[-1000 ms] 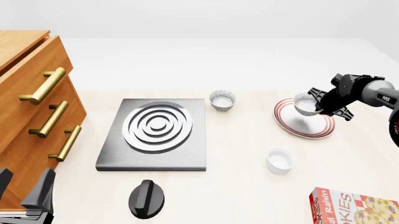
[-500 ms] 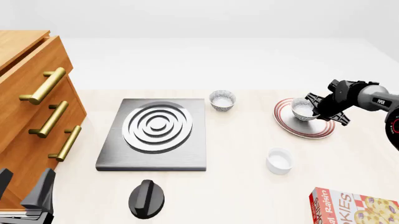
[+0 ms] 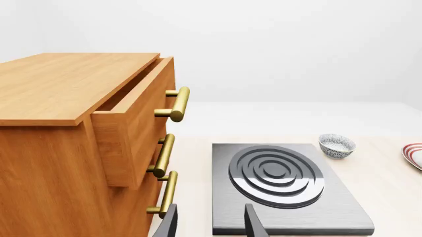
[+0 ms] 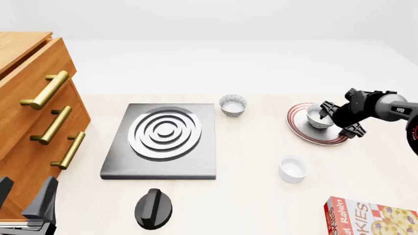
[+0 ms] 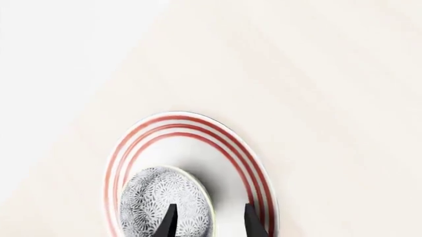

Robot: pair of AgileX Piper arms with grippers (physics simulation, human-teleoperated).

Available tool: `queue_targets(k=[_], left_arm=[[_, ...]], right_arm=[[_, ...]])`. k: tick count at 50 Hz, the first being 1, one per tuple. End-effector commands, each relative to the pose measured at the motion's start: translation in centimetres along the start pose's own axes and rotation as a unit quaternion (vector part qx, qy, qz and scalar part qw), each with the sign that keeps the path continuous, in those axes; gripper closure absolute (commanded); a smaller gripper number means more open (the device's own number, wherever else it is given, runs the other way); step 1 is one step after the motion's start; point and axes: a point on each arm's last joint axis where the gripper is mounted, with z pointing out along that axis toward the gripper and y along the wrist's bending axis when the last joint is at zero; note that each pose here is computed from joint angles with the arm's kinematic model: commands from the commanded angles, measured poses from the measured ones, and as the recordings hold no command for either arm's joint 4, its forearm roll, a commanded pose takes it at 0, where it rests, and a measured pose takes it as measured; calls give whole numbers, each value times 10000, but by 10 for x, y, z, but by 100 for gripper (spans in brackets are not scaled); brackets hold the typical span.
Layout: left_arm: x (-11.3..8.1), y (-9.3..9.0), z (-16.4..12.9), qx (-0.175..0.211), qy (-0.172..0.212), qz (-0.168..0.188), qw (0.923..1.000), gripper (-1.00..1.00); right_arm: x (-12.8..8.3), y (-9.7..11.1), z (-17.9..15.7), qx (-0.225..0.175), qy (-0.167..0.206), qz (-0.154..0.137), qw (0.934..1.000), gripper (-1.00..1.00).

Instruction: Pick the akita bowl next to the cookies box and place it on the plate.

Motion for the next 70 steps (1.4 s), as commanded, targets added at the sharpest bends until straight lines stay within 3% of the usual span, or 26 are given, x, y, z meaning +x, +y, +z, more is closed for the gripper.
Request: queue_targets(k=[1, 26, 27, 42, 50, 70], left_arm=[[0, 0, 0, -1, -1, 1, 10000, -100], [0, 0, 0, 0, 0, -1, 10000, -100], [0, 0, 0, 0, 0, 0, 10000, -100], [0, 0, 0, 0, 0, 0, 10000, -100], [0, 0, 0, 1, -1, 0, 10000, -100], [0, 0, 0, 0, 1, 0, 10000, -100]], right_arm=[[4, 0, -16, -71, -73, 107, 9999, -100], [21, -9, -64, -243, -272, 200, 9991, -100], [23, -13, -80, -287, -340, 231, 9987, -100], [43, -17, -111, -420, -404, 210, 9981, -100], [57, -13, -136, -593, -464, -30, 9972, -100], [63, -11, -226, -873, -789, -795, 9899, -100]])
